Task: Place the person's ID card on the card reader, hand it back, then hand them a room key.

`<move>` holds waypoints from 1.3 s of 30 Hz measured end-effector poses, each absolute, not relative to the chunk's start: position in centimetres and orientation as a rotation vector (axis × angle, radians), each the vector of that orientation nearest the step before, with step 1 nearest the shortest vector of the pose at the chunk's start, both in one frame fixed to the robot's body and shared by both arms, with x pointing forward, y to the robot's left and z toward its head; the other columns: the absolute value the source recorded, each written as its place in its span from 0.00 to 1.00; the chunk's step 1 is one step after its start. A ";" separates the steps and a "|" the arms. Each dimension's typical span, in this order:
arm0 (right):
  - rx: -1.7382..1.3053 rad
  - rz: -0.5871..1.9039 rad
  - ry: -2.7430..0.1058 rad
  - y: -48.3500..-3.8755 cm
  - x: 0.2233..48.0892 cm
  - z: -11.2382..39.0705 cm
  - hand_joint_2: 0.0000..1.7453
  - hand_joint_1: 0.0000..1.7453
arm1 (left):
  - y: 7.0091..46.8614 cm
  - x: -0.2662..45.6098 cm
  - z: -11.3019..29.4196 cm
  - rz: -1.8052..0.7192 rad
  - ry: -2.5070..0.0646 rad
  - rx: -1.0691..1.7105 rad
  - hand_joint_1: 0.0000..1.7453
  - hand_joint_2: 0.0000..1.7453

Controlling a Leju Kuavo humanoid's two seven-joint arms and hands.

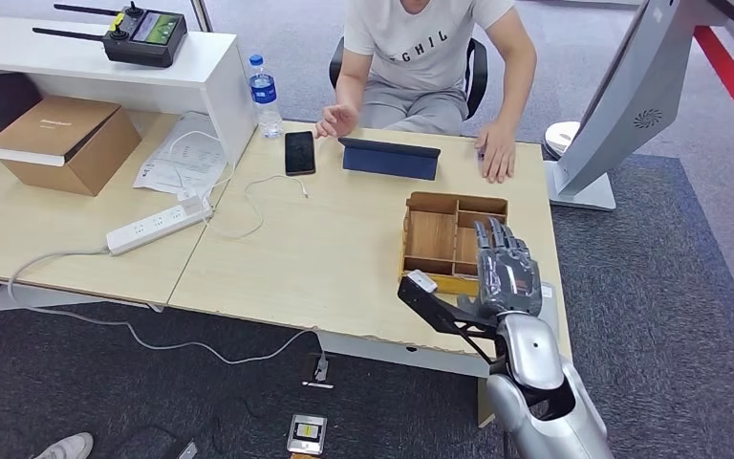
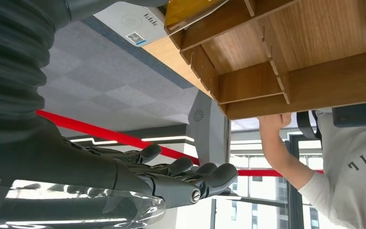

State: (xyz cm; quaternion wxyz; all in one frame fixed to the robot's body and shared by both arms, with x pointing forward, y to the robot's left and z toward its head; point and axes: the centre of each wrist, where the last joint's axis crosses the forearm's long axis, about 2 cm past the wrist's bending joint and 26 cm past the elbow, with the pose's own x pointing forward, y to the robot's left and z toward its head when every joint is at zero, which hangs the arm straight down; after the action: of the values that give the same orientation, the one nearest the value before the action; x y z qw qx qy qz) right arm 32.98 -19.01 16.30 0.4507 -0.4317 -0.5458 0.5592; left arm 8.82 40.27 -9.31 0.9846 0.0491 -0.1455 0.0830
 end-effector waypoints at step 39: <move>-1.064 1.371 -1.274 -17.8 34.4 12.4 1.00 0.00 | 41.1 8.9 -9.1 0.067 -0.336 0.070 0.00 0.00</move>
State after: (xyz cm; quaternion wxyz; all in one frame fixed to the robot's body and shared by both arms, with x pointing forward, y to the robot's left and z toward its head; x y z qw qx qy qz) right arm 34.44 -17.79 12.44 0.4744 -0.4350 -0.5208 0.5608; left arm 8.87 41.11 -9.10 0.9847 0.0349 -0.1672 0.0334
